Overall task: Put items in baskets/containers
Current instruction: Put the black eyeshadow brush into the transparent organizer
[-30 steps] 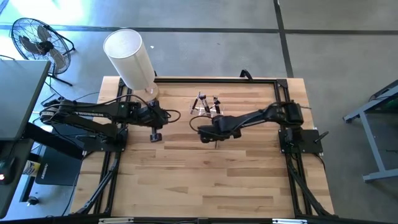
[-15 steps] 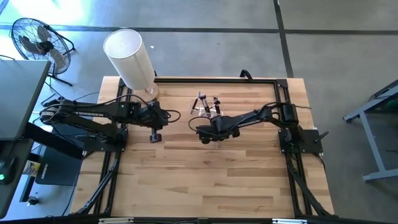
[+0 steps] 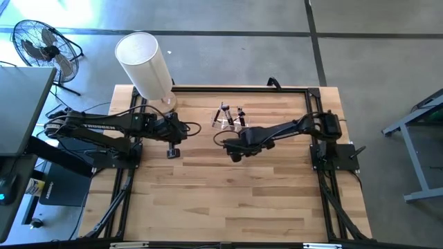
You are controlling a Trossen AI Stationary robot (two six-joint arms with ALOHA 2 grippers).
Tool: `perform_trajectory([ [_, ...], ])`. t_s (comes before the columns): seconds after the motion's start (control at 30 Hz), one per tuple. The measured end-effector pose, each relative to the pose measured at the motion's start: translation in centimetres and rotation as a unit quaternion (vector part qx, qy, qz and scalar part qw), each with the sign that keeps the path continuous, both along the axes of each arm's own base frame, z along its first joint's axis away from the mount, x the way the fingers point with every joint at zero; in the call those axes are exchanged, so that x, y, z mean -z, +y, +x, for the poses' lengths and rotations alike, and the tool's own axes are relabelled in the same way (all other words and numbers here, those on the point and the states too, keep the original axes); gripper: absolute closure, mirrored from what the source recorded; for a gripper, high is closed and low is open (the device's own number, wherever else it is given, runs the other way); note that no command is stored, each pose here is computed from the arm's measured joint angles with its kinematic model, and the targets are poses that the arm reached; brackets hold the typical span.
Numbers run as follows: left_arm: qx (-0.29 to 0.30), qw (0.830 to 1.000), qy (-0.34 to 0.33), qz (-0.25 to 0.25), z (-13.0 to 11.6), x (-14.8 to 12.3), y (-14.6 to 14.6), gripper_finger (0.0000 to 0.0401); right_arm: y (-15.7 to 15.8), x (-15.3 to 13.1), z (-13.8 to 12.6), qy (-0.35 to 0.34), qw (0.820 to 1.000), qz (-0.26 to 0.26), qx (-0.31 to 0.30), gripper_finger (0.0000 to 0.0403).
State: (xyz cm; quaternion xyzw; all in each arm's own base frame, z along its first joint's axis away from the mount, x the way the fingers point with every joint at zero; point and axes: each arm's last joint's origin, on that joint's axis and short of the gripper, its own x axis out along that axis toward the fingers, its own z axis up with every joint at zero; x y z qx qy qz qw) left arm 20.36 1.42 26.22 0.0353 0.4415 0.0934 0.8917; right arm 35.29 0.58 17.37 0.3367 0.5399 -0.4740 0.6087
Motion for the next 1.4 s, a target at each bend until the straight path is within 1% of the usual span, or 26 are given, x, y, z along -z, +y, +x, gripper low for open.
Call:
perform_trajectory([
  [0.13,0.000,1.000,-0.002,0.000,0.0,0.0,0.0,0.0401,-0.7,-0.2,0.1,0.010,0.997,0.010,-0.074,0.0372],
  [0.3,0.000,1.000,-0.003,0.000,0.1,0.0,0.0,0.0401,-2.1,0.9,-0.3,0.033,0.982,0.028,-0.186,0.0343],
  [0.37,0.000,1.000,-0.004,0.000,0.1,0.0,0.0,0.0401,-2.7,1.7,-0.5,0.028,0.973,0.051,-0.224,0.0334],
  [0.43,-0.001,1.000,-0.004,-0.001,0.1,0.0,0.0,0.0401,-3.1,2.4,-0.7,0.025,0.965,0.059,-0.256,0.0328],
  [0.5,-0.008,1.000,-0.006,-0.006,0.1,0.0,0.0,0.0401,-3.4,2.7,-0.9,0.033,0.958,0.056,-0.278,0.0324],
  [0.6,-0.019,1.000,-0.008,-0.014,0.1,0.0,0.0,0.0401,-3.7,3.0,-1.1,0.045,0.943,0.051,-0.326,0.0322],
  [0.77,-0.023,0.999,-0.016,-0.017,0.1,-0.1,0.0,0.0401,-3.6,3.0,-0.7,0.033,0.915,0.047,-0.398,0.0322],
  [0.93,-0.042,0.998,-0.043,-0.029,0.5,-0.4,0.0,0.0401,-3.6,3.0,0.0,0.004,0.901,0.040,-0.432,0.0322],
  [1.07,-0.052,0.996,-0.063,-0.037,0.7,-0.6,0.1,0.0401,-3.6,3.5,-0.4,0.007,0.893,0.040,-0.447,0.0330],
  [1.13,-0.056,0.995,-0.071,-0.041,0.8,-0.7,0.1,0.0401,-3.6,3.9,-0.6,-0.002,0.891,0.040,-0.452,0.0344],
  [1.3,-0.059,0.994,-0.079,-0.044,0.9,-0.8,0.1,0.0401,-3.5,4.9,-0.8,-0.024,0.888,0.034,-0.458,0.0393],
  [1.4,-0.058,0.993,-0.088,-0.044,1.0,-0.9,0.1,0.0401,-3.5,5.1,-1.0,-0.024,0.888,0.036,-0.458,0.0398],
])
